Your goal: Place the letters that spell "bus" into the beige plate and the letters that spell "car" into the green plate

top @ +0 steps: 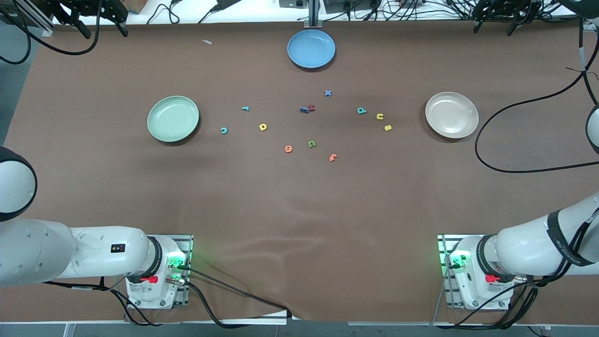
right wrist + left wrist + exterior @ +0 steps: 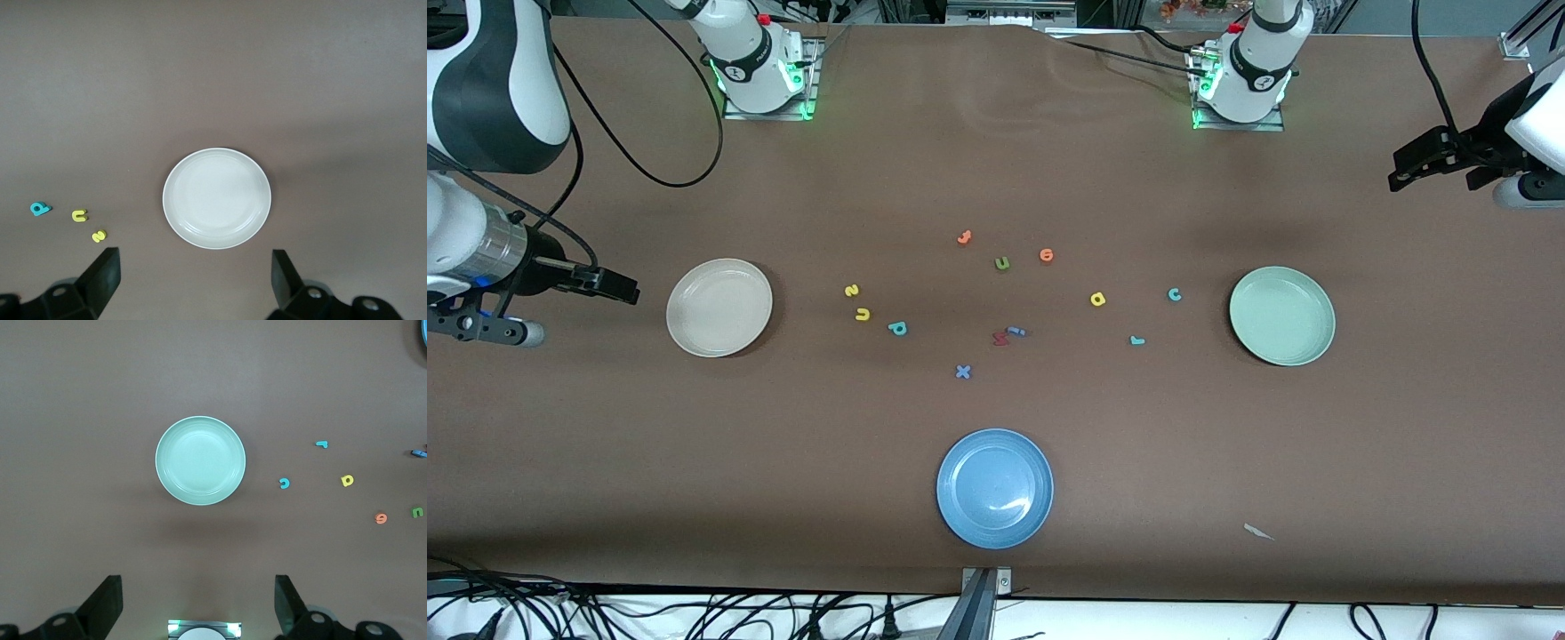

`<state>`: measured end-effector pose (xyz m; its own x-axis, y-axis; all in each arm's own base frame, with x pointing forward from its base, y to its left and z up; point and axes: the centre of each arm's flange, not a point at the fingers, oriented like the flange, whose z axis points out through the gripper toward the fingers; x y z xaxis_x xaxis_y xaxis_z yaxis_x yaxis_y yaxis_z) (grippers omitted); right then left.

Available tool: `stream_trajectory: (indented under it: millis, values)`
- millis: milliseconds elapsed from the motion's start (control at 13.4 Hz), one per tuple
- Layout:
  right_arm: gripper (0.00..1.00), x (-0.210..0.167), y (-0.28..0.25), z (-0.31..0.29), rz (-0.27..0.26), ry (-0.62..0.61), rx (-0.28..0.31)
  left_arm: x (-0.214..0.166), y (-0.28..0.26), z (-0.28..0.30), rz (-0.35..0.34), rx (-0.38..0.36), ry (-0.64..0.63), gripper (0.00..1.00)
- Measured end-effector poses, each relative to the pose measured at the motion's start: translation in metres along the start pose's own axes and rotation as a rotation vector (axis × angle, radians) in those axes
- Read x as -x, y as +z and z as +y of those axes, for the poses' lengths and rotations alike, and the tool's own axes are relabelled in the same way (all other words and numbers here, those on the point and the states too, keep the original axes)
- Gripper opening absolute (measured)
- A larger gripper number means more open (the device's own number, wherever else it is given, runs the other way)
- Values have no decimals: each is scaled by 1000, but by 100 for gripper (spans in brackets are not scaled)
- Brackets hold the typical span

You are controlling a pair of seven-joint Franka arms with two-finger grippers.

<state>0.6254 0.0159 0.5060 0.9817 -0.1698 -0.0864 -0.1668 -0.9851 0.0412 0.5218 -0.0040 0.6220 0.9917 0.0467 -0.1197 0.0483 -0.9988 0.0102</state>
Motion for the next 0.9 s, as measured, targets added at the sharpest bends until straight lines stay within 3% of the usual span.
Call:
stream_trajectory:
  millis: [524,898]
  values:
    - [100,2,1,-6,-11,-10,2,0,0,2,0,-1,4,100]
    - [100,10,2,-52,7,-6,2,0,0,5,0,-1,8,100]
